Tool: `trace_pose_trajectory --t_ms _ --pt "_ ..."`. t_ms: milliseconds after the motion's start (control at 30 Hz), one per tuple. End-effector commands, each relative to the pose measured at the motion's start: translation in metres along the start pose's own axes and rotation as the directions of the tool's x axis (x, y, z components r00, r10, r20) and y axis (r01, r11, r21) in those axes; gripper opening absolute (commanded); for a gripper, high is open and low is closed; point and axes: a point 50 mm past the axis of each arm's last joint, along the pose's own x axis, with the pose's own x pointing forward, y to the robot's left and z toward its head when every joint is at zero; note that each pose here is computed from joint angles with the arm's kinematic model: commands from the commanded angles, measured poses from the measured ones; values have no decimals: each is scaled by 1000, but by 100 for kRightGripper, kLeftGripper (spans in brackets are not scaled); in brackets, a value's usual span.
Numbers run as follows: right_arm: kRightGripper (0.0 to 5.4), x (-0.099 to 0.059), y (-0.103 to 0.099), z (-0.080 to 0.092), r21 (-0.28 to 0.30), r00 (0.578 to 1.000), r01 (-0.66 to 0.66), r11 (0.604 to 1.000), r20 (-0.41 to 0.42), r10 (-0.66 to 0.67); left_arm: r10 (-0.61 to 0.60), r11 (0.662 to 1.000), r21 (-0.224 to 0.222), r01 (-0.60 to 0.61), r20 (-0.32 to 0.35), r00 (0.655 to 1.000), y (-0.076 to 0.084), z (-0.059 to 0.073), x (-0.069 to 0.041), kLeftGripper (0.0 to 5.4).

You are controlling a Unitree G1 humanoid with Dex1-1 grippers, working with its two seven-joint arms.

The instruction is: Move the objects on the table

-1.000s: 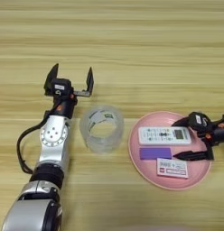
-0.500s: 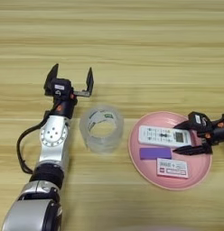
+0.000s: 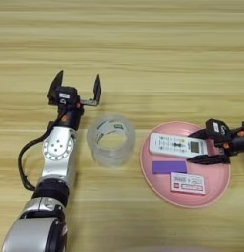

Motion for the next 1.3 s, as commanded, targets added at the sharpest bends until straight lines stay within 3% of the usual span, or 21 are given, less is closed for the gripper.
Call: trace_pose_trajectory --t_ms 33,400,500,633,767,933,1033,1167,1300 --pt "289 -11 -9 15 -38 998 57 998 40 -56 0 1000 -3 0 18 1000 1 3 4 540" --pt "289 -24 -10 32 -81 990 105 991 105 -96 -37 999 6 37 58 998 5 11 10 540" --pt "289 -24 -9 35 -86 989 104 991 117 -94 -134 990 -36 139 113 985 -1 22 14 540" --pt "289 -25 -6 41 -93 986 93 991 147 -79 -328 937 -68 344 179 928 -16 36 13 540" --pt "289 -26 -4 44 -96 984 89 991 162 -73 -419 887 -105 450 229 879 -23 48 9 540" --pt "289 -28 -1 49 -98 980 81 992 187 -62 -486 803 -217 555 300 821 -28 65 4 540" --pt "289 -29 0 50 -98 979 77 992 195 -57 -516 756 -259 602 330 790 -30 74 0 540" --pt "289 -29 2 53 -97 975 66 993 216 -44 -589 682 -272 679 345 730 -36 78 -9 540" --pt "289 -29 4 59 -75 963 40 996 269 -18 -650 638 -255 726 328 686 -44 76 -16 540"
